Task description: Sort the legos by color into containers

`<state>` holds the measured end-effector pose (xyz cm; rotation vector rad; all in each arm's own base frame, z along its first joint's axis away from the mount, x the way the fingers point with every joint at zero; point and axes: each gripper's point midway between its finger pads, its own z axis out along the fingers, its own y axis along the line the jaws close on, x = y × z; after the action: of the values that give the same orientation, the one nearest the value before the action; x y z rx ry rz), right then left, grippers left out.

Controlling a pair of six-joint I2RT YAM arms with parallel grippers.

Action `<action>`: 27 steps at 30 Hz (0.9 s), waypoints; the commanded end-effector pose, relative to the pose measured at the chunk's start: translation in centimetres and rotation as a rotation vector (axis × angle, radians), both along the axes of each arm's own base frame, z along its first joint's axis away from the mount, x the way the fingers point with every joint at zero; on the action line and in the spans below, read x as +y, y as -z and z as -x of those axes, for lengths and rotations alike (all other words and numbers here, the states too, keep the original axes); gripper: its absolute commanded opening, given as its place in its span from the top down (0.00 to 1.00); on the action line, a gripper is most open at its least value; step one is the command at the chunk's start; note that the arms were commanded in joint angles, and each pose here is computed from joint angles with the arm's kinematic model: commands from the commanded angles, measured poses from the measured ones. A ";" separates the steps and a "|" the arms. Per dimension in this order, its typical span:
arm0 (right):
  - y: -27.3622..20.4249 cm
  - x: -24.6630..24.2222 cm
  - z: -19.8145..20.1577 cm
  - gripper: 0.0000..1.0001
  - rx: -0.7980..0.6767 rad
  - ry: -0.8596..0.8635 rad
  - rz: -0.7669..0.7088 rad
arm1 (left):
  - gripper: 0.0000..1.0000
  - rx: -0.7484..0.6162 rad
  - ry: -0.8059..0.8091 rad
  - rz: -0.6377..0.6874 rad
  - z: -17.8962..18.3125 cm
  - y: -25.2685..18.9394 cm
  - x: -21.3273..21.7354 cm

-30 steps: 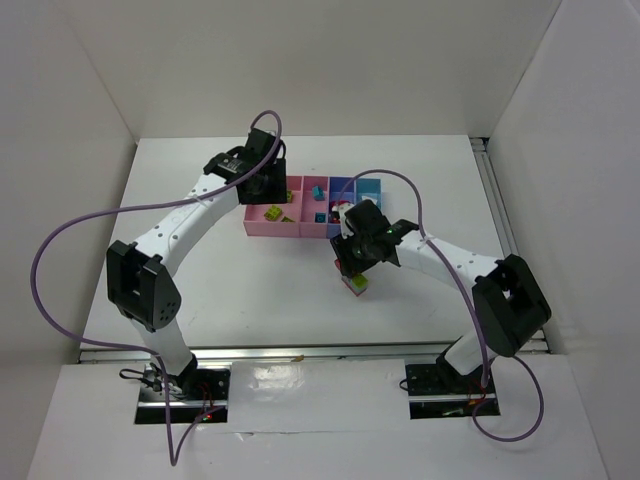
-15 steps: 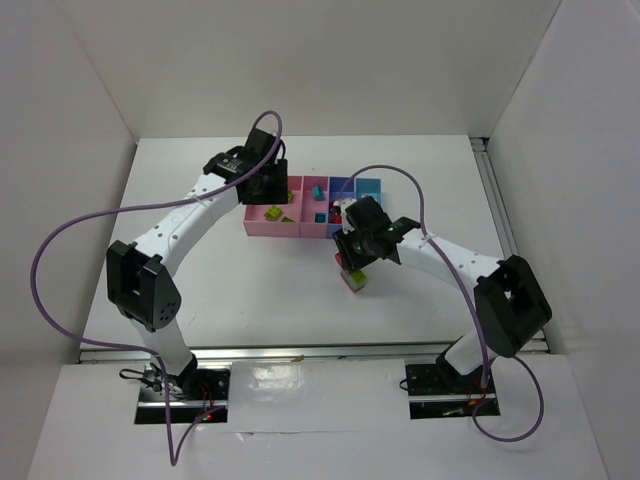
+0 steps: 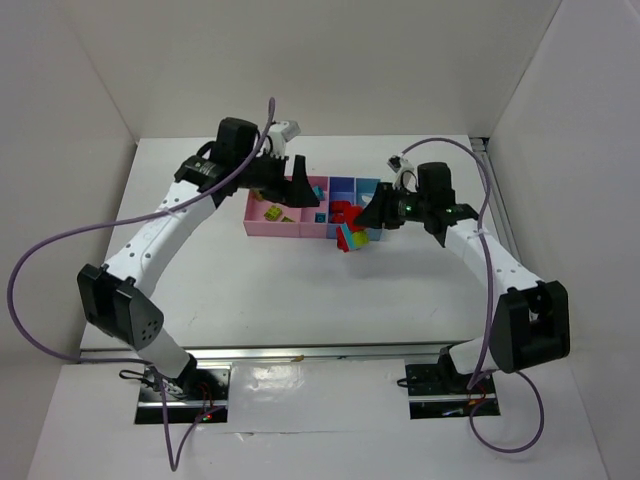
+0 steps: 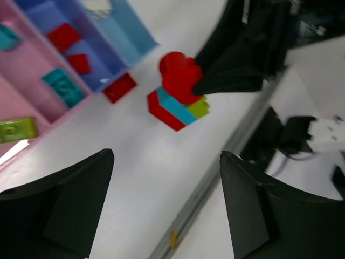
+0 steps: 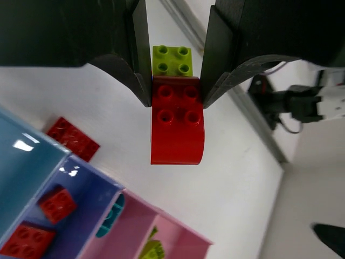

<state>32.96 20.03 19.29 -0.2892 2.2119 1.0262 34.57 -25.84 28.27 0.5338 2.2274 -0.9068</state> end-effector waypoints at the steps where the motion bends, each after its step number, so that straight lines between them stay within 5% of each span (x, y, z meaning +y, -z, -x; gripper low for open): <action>1: -4.6 2.0 2.6 0.72 -0.034 -0.152 -0.244 | 0.09 0.054 0.312 0.255 4.5 -1.0 -2.9; 4: -5.2 2.5 3.3 0.72 -0.027 -0.192 -0.302 | 0.07 0.164 0.353 0.351 6.8 1.2 -3.7; 8: -5.5 2.2 3.4 0.72 -0.039 -0.200 -0.328 | 0.05 0.146 0.413 0.425 7.6 1.2 -4.4; 27: -7.4 3.9 4.7 0.73 -0.020 -0.310 -0.448 | 0.03 0.207 0.405 0.406 6.3 5.8 -5.7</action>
<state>28.86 23.31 24.60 -0.3354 1.9754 1.6069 27.13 -30.95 21.03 0.6567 2.1667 -1.6671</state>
